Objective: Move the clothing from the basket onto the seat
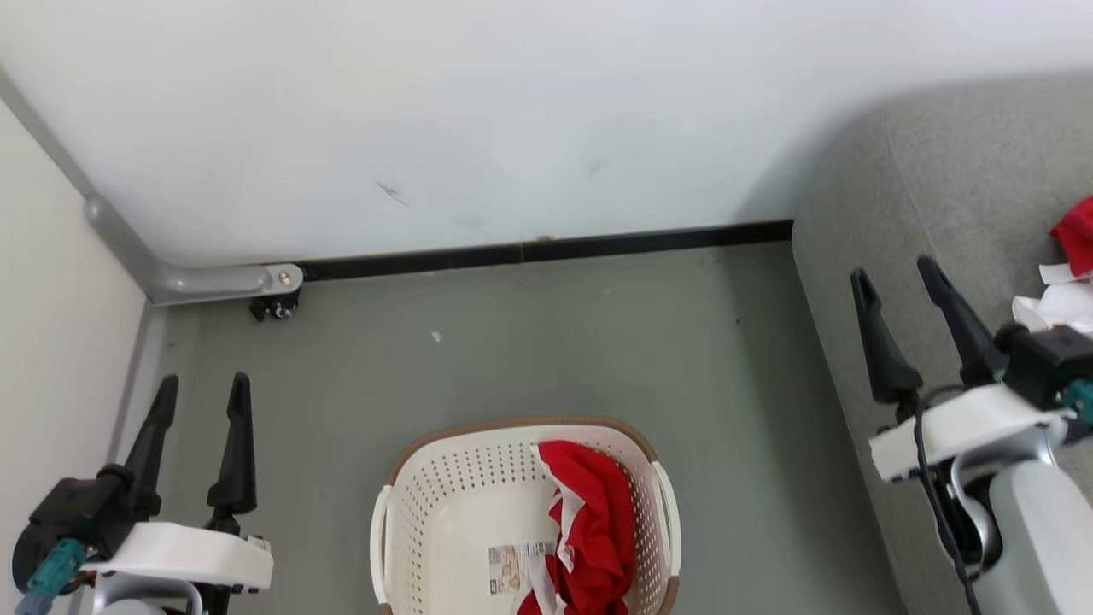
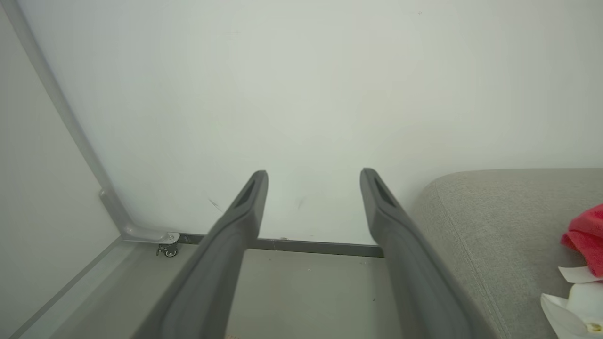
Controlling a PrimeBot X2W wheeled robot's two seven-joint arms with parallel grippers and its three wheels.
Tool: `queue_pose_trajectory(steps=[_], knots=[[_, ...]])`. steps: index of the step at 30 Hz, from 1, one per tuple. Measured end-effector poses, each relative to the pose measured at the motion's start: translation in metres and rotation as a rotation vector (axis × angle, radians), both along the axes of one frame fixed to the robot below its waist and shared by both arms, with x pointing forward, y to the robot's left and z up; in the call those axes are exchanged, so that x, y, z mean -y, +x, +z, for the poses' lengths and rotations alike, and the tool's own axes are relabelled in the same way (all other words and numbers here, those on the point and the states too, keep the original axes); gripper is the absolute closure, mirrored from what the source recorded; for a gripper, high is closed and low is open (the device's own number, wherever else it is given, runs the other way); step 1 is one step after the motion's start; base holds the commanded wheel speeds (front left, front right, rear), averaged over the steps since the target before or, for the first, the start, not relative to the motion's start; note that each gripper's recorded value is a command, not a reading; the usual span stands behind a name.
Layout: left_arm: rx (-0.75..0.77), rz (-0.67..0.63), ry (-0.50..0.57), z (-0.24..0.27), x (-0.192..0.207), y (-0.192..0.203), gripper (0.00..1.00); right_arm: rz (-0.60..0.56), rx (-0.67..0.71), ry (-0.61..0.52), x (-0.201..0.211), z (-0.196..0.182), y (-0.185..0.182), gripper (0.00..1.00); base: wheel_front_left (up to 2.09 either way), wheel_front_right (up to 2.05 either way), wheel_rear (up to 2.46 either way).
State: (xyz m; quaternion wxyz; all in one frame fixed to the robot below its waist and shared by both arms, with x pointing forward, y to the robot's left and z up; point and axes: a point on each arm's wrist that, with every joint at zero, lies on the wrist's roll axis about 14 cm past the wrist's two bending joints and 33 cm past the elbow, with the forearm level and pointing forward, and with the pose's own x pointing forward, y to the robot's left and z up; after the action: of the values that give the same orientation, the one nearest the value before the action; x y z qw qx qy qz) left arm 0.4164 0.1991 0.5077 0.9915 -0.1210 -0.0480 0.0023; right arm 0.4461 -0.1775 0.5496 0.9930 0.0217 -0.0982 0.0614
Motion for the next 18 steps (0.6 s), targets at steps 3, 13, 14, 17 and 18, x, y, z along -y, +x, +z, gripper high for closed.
queue_pose_trajectory(steps=[3, 13, 14, 17, 18], knots=[[0.009, 0.001, 0.003, 0.004, -0.001, -0.01, 0.0, -0.006, -0.01, 0.005, 0.002, -0.003, -0.014, 0.0, 0.0, 0.0, 0.0], [0.018, 0.015, 0.009, 0.009, -0.007, -0.033, 0.0, -0.012, -0.018, 0.021, 0.002, -0.006, -0.042, 0.0, 0.0, 0.0, 0.0], [0.017, 0.016, 0.009, 0.008, -0.008, -0.035, 0.0, -0.013, -0.016, 0.022, 0.003, -0.005, -0.044, 0.0, 0.0, 0.0, 0.0], [0.015, 0.015, 0.011, 0.008, -0.008, -0.041, 0.0, -0.017, -0.011, 0.025, 0.004, -0.004, -0.049, 0.0, 0.0, 0.0, 0.0], [0.015, 0.013, 0.014, 0.008, -0.008, -0.043, 0.0, -0.017, -0.012, 0.026, 0.003, -0.004, -0.051, 0.0, 0.0, 0.0, 0.0]])
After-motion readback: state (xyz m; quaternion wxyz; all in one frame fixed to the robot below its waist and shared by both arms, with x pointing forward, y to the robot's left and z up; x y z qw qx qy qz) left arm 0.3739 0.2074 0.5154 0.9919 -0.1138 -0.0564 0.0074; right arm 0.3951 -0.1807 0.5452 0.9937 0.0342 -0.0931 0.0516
